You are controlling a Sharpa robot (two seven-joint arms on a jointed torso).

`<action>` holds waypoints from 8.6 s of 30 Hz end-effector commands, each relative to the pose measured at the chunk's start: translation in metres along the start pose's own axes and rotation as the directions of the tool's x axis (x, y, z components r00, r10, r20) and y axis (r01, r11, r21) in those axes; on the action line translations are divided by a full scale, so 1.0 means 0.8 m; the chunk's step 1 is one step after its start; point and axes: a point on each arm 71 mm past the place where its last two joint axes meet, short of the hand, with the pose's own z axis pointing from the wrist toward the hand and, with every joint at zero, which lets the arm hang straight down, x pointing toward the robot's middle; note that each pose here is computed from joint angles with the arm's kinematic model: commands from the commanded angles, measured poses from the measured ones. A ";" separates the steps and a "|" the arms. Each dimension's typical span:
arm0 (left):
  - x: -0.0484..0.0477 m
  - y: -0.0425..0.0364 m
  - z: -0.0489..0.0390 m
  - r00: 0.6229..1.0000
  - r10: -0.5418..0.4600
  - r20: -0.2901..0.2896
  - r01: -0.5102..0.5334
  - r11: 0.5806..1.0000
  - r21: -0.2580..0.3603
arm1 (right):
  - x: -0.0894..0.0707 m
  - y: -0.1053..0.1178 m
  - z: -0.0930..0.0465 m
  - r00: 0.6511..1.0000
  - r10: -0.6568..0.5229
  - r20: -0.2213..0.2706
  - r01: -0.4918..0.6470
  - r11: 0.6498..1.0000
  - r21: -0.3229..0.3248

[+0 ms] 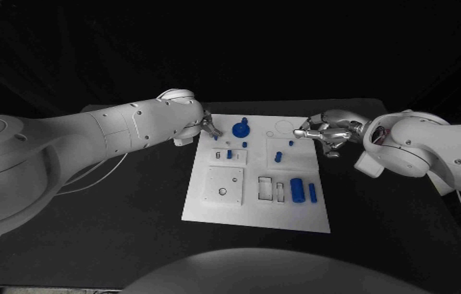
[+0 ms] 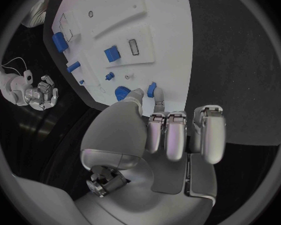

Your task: Assemble the parts on the task board

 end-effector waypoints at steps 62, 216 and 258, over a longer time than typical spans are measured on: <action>0.019 -0.0033 -0.044 0.997 0.046 -0.055 -0.040 0.994 0.102 | 0.000 -0.007 -0.003 1.000 0.001 -0.015 -0.001 1.000 0.018; 0.001 -0.0653 -0.082 0.790 0.210 0.576 -0.561 0.626 0.541 | -0.001 -0.022 -0.021 1.000 0.025 0.010 -0.025 1.000 0.007; 0.022 -0.0712 -0.062 0.843 0.227 0.488 -0.502 0.657 0.563 | 0.004 -0.026 -0.014 0.999 0.030 0.012 -0.030 1.000 -0.007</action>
